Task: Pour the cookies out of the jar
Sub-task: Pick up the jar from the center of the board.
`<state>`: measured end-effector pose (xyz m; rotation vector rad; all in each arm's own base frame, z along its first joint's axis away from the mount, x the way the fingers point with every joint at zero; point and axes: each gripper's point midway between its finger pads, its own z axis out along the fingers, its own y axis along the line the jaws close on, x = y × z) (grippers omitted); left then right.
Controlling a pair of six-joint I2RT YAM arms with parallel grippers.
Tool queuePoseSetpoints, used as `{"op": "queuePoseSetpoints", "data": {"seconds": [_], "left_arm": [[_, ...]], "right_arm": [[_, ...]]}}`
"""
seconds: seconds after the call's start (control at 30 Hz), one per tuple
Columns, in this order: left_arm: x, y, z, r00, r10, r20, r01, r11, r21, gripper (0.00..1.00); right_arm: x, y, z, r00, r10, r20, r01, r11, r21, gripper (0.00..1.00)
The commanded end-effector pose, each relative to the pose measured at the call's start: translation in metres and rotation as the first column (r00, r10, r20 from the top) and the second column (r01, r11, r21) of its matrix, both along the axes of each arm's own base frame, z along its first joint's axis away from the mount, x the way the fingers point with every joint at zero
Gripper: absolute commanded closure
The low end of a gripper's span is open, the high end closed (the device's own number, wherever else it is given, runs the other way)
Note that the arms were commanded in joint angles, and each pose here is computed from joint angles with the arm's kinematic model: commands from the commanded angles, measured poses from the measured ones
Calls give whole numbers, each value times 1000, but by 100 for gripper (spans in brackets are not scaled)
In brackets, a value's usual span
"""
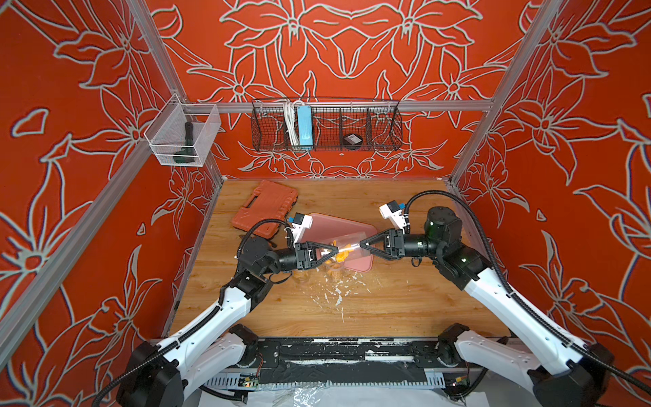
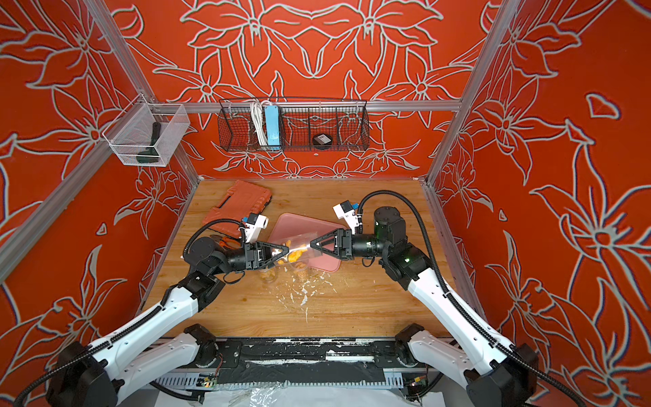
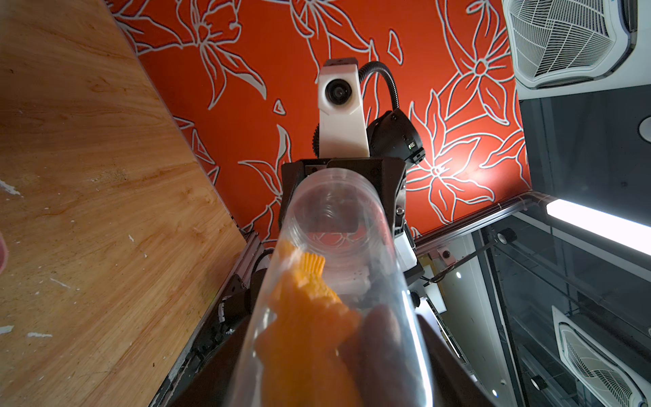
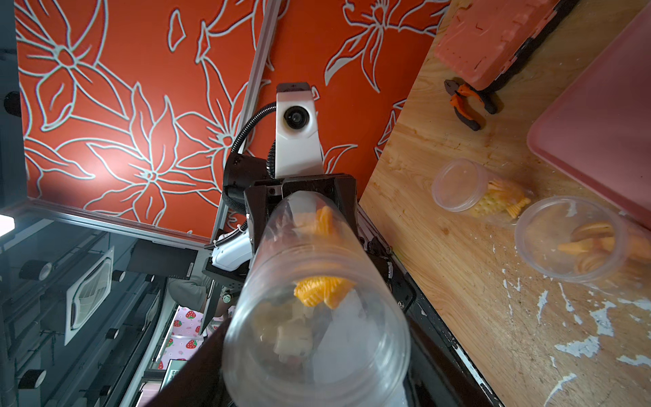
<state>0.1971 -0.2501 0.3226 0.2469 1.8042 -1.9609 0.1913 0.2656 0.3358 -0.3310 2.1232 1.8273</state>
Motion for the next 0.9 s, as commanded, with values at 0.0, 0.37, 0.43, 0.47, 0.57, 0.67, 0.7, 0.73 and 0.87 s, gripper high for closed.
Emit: {"op": "queuePoseSetpoints", "data": {"seconds": [0.0, 0.37, 0.43, 0.47, 0.57, 0.67, 0.7, 0.73, 0.87], "left_arm": [[-7, 1, 8, 999, -27, 44, 28, 999, -22, 45], [-6, 2, 2, 999, -31, 30, 31, 1000, -5, 46], [-4, 5, 0, 1000, -19, 15, 19, 1000, -2, 46], [-2, 6, -2, 1000, -16, 4, 16, 1000, -2, 46], [0, 12, -5, 1000, -11, -25, 11, 1000, -9, 48], [3, 14, -12, 999, -16, -51, 16, 1000, 3, 48], [4, 14, -13, 998, -20, -55, 21, 1000, 7, 48], [4, 14, -14, 998, -25, -58, 26, 1000, 10, 49], [6, 16, -16, 997, -33, -65, 34, 999, 13, 48]], "right_arm": [[-4, 3, 5, 999, 48, -1, -48, 998, 34, 29], [0, 2, 1, 999, 30, 25, -30, 999, 11, 47], [2, -2, -3, 998, 9, 58, -8, 1000, -11, 47], [3, -3, -6, 997, 0, 77, 1, 1000, -21, 47], [9, -9, -12, 986, -34, 163, 42, 998, -41, 48], [17, -13, -15, 968, -72, 238, 83, 996, -37, 49], [20, -13, -17, 965, -81, 251, 92, 995, -32, 50], [22, -12, -17, 962, -82, 261, 91, 996, -24, 50], [27, -7, -16, 962, -61, 268, 65, 998, -4, 52]]}}
